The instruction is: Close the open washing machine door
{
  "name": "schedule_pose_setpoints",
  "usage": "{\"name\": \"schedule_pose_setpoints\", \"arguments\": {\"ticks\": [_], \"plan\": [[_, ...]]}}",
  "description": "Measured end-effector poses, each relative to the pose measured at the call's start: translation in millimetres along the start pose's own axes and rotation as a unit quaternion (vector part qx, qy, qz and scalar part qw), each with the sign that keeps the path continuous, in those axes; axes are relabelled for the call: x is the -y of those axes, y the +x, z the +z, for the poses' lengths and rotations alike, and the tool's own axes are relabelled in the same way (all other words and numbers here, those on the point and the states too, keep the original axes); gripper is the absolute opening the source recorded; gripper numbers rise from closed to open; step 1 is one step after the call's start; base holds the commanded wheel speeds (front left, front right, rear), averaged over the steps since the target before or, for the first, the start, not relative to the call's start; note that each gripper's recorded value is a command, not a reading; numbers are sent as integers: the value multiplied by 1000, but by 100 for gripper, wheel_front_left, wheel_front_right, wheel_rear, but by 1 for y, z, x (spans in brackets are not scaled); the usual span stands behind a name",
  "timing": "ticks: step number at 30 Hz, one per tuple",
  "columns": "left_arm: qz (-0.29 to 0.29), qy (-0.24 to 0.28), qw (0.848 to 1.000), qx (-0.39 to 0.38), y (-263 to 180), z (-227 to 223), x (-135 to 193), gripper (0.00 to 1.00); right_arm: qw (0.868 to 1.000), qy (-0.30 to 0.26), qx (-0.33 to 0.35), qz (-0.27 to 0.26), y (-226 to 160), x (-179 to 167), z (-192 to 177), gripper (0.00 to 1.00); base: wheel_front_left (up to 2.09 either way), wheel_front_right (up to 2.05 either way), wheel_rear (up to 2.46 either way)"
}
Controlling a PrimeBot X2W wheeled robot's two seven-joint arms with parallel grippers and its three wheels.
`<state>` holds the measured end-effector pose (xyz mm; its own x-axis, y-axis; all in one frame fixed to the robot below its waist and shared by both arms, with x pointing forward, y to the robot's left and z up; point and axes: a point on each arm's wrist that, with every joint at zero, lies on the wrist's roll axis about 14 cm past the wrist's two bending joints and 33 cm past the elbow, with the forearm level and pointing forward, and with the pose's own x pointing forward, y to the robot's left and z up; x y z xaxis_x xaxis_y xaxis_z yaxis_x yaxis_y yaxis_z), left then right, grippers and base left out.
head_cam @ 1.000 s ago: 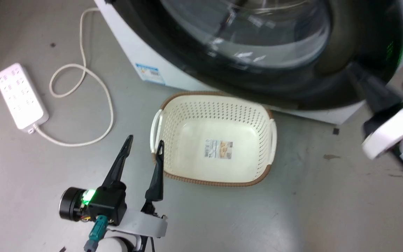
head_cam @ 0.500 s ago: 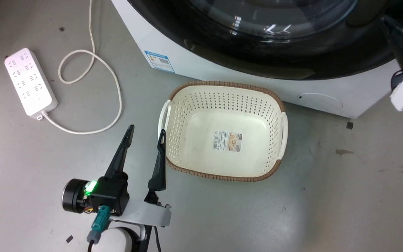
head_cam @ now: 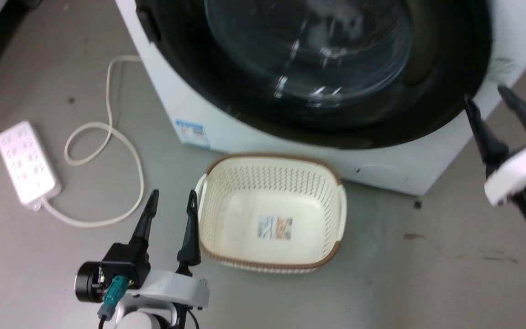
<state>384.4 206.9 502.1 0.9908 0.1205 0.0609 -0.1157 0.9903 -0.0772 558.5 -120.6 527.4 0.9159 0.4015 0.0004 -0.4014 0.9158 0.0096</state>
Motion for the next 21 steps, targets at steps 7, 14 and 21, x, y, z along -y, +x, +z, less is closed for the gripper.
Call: {"name": "schedule_pose_setpoints", "arguments": {"ticks": [7,14,21], "plan": [[-23,-8,1000,3,-7,3,12,100,998,-6,44,-42,-61,1,10,100,0,0,0],[-54,-14,998,17,-7,12,29,100,989,16,87,-118,-130,-4,14,100,0,0,0],[-55,-23,998,17,-11,13,30,100,986,16,91,-136,-165,-27,9,100,0,0,0]]}}
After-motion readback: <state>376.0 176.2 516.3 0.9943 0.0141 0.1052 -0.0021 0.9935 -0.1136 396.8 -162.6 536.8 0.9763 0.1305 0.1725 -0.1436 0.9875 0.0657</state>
